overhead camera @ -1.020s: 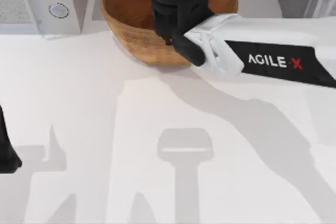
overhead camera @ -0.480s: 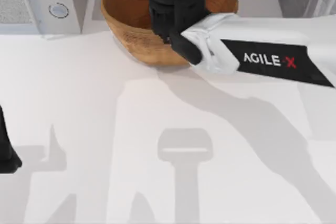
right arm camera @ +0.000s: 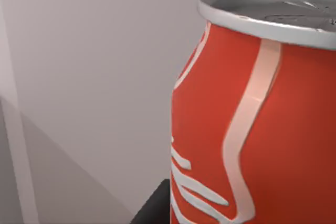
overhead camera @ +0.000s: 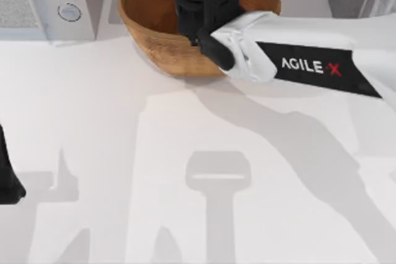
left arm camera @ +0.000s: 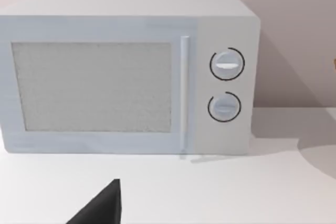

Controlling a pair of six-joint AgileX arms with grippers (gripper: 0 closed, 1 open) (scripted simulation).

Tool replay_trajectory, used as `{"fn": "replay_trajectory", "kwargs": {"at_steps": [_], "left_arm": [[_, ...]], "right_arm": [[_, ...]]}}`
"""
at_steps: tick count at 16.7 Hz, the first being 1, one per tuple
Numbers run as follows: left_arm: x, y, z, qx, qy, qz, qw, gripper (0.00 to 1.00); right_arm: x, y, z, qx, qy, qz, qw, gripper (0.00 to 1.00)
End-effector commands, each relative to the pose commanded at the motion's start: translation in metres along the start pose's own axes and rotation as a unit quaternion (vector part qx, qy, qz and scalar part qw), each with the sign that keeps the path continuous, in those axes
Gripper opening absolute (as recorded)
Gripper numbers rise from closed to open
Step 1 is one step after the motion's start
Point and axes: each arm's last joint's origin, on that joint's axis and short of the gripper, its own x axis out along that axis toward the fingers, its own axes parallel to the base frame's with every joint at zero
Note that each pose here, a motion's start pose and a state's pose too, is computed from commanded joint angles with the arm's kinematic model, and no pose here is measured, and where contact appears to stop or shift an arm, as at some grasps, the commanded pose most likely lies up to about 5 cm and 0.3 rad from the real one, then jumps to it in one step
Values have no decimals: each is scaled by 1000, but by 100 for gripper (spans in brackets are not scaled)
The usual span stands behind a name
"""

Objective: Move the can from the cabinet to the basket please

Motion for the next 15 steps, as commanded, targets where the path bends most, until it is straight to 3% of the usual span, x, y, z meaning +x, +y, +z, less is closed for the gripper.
{"fn": "replay_trajectory", "kwargs": {"at_steps": [1, 14, 15], "left_arm": [[0, 0, 0, 0, 0, 0, 1000, 100], [0, 0, 0, 0, 0, 0, 1000, 100], [0, 0, 0, 0, 0, 0, 1000, 100]], "right_arm": [[0, 0, 0, 0, 0, 0, 1000, 0], [0, 0, 0, 0, 0, 0, 1000, 98], [0, 0, 0, 0, 0, 0, 1000, 100]]}}
